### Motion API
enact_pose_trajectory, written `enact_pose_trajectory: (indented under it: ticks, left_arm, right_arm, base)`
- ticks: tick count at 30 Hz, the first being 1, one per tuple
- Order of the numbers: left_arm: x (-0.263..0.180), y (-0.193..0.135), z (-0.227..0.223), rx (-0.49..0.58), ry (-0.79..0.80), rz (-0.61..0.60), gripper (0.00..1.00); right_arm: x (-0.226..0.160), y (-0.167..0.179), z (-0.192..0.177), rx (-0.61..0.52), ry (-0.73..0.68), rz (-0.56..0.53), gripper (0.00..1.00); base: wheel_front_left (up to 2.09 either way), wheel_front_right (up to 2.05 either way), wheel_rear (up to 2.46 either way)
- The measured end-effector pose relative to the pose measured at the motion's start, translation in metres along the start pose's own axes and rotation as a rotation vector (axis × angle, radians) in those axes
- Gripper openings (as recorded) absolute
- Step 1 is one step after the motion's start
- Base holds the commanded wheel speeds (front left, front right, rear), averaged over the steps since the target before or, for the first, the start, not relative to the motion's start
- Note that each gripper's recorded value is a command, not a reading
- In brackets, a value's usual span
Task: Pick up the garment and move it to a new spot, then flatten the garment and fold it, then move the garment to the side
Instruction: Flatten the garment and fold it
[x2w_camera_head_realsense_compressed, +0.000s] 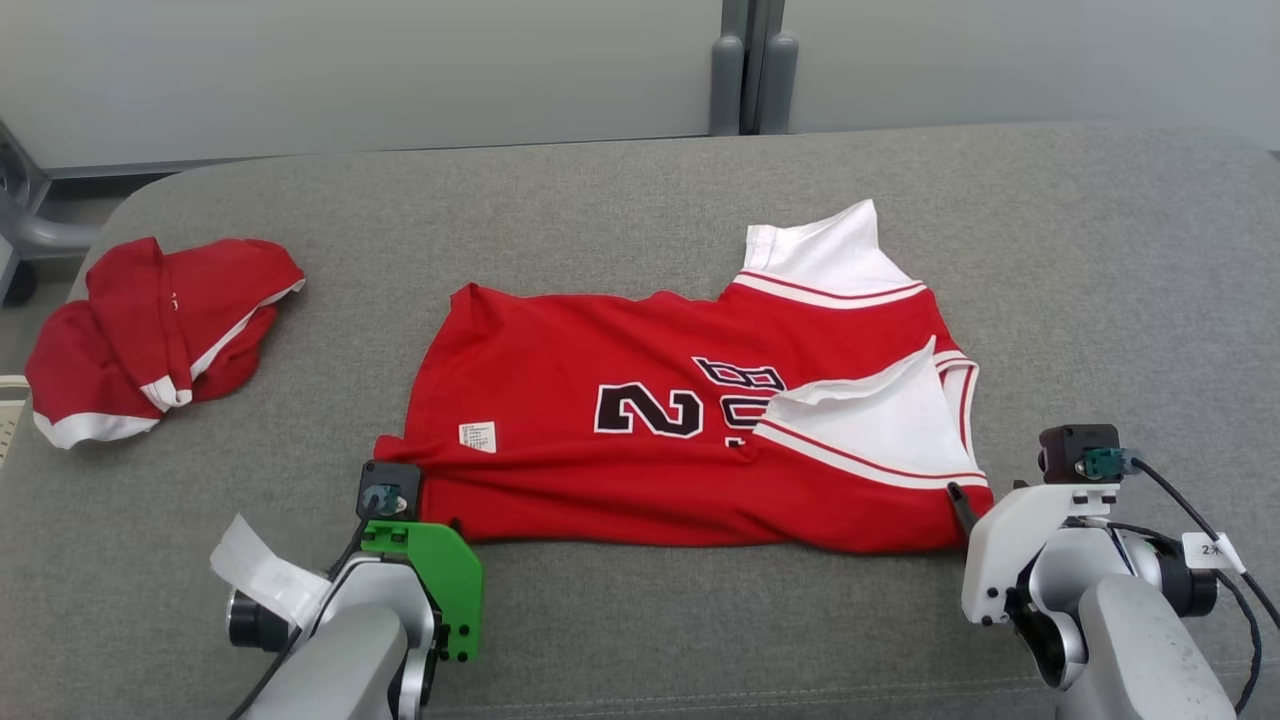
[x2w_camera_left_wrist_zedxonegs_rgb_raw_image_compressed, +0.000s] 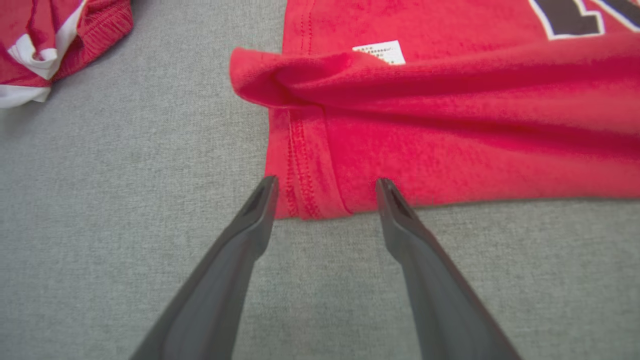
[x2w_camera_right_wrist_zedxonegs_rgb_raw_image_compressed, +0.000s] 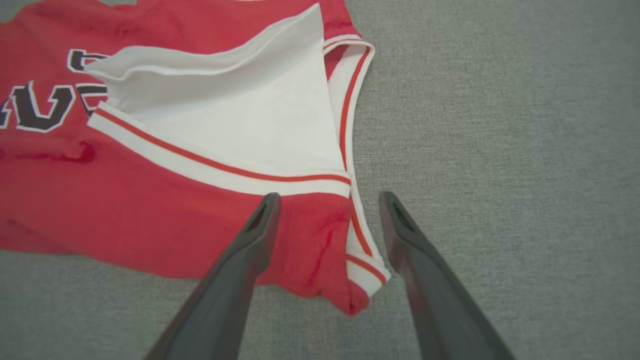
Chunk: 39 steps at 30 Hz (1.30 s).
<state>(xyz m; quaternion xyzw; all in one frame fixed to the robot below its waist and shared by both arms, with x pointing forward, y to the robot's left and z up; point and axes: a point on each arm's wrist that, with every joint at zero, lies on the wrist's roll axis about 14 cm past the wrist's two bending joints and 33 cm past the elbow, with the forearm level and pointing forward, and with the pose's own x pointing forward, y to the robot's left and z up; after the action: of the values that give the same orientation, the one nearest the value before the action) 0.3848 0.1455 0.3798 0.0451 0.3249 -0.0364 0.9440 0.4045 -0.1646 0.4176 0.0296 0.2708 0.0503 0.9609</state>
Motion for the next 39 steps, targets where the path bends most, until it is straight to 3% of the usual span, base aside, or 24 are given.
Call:
enact_pose_trajectory:
  ticks: [19,22,27,34,39]
  left_arm:
    - [0.008,0.01,-0.005,0.089,0.044,0.04,1.0]
    - [0.007,0.014,-0.006,0.092,0.049,0.05,1.0]
    - [0.006,0.011,-0.008,0.078,0.057,0.039,1.0]
    - [0.004,0.006,-0.012,0.095,0.075,0.023,1.0]
    - [0.003,0.005,-0.015,0.12,0.098,0.019,1.0]
  right_arm:
    - [0.004,0.003,0.0,-0.05,0.042,0.0,1.0]
    - [0.001,0.002,-0.003,-0.054,0.056,-0.005,0.94]
    - [-0.004,-0.001,-0.013,-0.048,0.096,-0.011,1.0]
    - [-0.008,-0.002,-0.02,-0.032,0.137,-0.012,1.0]
    - [-0.009,0.0,-0.023,-0.034,0.154,-0.008,0.91]
  base:
    - [0.0,0.0,0.0]
    - [0.0,0.0,0.0]
    - [0.0,0.0,0.0]
    - [0.0,0.0,0.0]
    - [0.0,0.0,0.0]
